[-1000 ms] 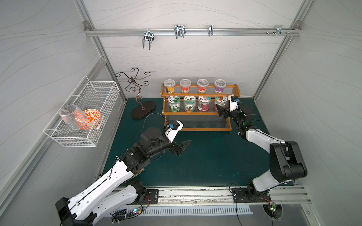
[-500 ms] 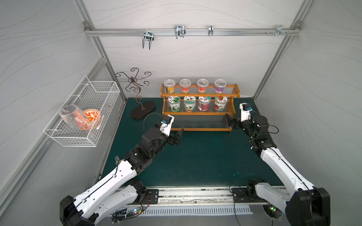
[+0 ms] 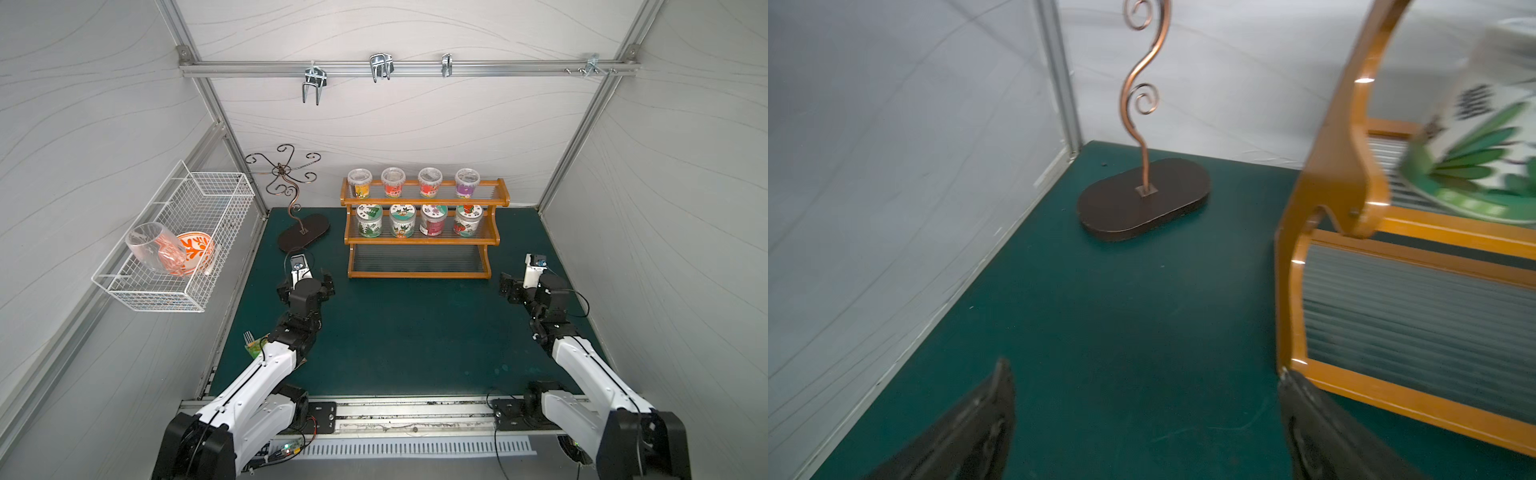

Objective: Place the seed container on the shelf
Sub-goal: Reset both arms

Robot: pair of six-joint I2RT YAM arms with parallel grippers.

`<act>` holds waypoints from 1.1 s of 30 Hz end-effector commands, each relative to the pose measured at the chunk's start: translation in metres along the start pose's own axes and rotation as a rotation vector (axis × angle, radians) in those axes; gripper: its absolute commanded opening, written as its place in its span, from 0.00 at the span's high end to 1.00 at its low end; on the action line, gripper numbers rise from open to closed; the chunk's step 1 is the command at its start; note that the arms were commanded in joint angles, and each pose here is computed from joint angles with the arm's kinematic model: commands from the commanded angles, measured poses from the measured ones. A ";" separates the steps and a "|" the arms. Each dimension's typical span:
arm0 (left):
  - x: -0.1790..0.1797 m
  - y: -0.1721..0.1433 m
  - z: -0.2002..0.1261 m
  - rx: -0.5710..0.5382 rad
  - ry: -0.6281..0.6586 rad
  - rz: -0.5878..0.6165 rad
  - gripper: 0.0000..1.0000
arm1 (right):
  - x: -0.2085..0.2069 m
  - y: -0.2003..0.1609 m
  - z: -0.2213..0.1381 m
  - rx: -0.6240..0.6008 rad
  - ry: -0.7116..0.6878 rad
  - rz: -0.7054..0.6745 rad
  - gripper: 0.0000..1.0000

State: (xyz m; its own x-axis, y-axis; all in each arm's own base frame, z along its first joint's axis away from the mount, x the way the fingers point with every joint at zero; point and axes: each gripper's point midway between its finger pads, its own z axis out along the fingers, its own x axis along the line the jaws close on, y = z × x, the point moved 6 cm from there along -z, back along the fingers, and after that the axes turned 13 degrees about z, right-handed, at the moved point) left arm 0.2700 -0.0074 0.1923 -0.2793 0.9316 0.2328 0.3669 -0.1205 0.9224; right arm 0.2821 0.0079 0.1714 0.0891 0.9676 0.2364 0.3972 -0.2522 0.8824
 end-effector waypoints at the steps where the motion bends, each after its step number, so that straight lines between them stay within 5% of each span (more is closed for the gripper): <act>1: 0.019 0.005 0.011 -0.043 0.151 -0.062 0.01 | -0.007 0.004 0.011 -0.089 -0.001 0.036 0.01; 13: 0.021 -0.037 0.061 -0.090 0.136 -0.076 0.01 | -0.005 -0.018 0.046 -0.030 0.073 -0.042 0.01; 20: 0.001 -0.045 0.081 -0.049 0.014 -0.011 0.01 | 0.018 -0.026 0.047 -0.044 0.292 -0.051 0.01; 33: -0.005 -0.050 0.095 0.004 -0.001 0.013 0.00 | 0.022 -0.039 0.087 0.067 0.213 -0.063 0.01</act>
State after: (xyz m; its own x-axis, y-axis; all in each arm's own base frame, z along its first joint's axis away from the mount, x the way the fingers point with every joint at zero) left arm 0.3247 0.0254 0.1028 -0.2656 0.9277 0.2624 0.4122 -0.1368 0.9007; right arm 0.3400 0.0481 0.1050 -0.1716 0.9491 0.2640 0.4491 -0.1631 0.8784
